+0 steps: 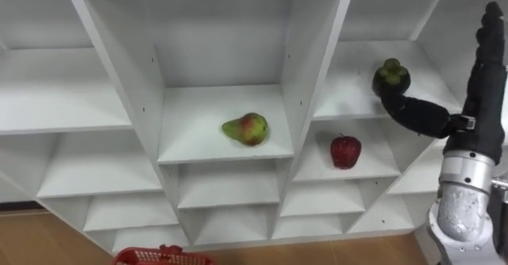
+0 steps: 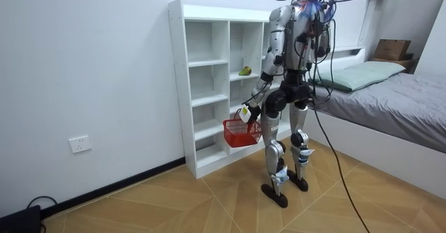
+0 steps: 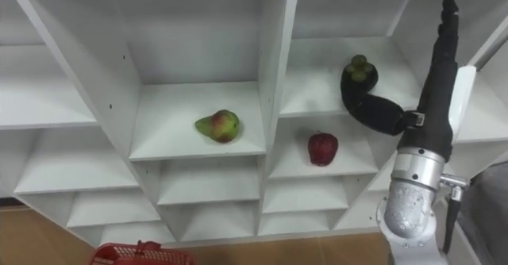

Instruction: Collect fruits from the closet

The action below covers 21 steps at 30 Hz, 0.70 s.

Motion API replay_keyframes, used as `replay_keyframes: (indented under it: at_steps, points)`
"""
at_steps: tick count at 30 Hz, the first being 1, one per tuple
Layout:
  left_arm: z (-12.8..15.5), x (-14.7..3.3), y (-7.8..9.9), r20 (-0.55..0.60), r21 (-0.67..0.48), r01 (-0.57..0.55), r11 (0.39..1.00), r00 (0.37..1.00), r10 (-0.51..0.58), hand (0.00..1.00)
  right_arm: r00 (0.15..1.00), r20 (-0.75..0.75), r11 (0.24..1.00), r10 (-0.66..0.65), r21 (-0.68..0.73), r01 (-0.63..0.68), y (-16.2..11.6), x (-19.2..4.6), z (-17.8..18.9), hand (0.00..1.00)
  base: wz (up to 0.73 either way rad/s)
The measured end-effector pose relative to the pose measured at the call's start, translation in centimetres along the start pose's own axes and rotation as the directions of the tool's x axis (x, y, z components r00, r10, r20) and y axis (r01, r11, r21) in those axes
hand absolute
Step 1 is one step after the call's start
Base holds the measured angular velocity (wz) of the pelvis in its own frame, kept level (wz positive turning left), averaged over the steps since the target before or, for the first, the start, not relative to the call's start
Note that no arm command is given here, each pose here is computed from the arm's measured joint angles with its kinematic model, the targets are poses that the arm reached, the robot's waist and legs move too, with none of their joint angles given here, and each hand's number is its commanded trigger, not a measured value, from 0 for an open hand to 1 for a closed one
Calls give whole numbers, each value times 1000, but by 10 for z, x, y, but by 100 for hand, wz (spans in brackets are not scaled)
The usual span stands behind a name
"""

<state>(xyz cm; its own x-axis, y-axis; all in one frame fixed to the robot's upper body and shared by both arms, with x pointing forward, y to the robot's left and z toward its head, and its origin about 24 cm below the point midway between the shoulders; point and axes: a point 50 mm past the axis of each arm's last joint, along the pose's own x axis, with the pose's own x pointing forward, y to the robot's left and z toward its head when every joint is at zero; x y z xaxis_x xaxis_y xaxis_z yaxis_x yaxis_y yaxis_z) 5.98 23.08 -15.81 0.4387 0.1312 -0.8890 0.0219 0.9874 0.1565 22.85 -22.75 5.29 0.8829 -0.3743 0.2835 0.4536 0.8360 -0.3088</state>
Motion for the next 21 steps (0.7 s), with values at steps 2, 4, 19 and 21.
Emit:
replay_keyframes:
  at_steps: [2, 4, 19, 21]
  points:
    - [-1, 0, 1, -4, -4, -3, 1000, 1000, 3, 100, 1000, -17, 1000, 16, -9, -16, 1, -1, -3, 0, 2]
    - [-2, 0, 2, -16, -13, -10, 1000, 1000, 9, 100, 999, -27, 1000, 27, -14, -27, 1, -1, -5, 0, 2]
    - [-1, -2, 4, 4, -5, -18, 1000, 1000, 18, 100, 996, -65, 997, 61, -32, -64, 2, 0, -14, 0, 1]
    - [0, -3, 4, 9, 6, -21, 1000, 1000, 21, 100, 996, -64, 997, 63, -34, -65, 3, 0, -14, 0, 0]
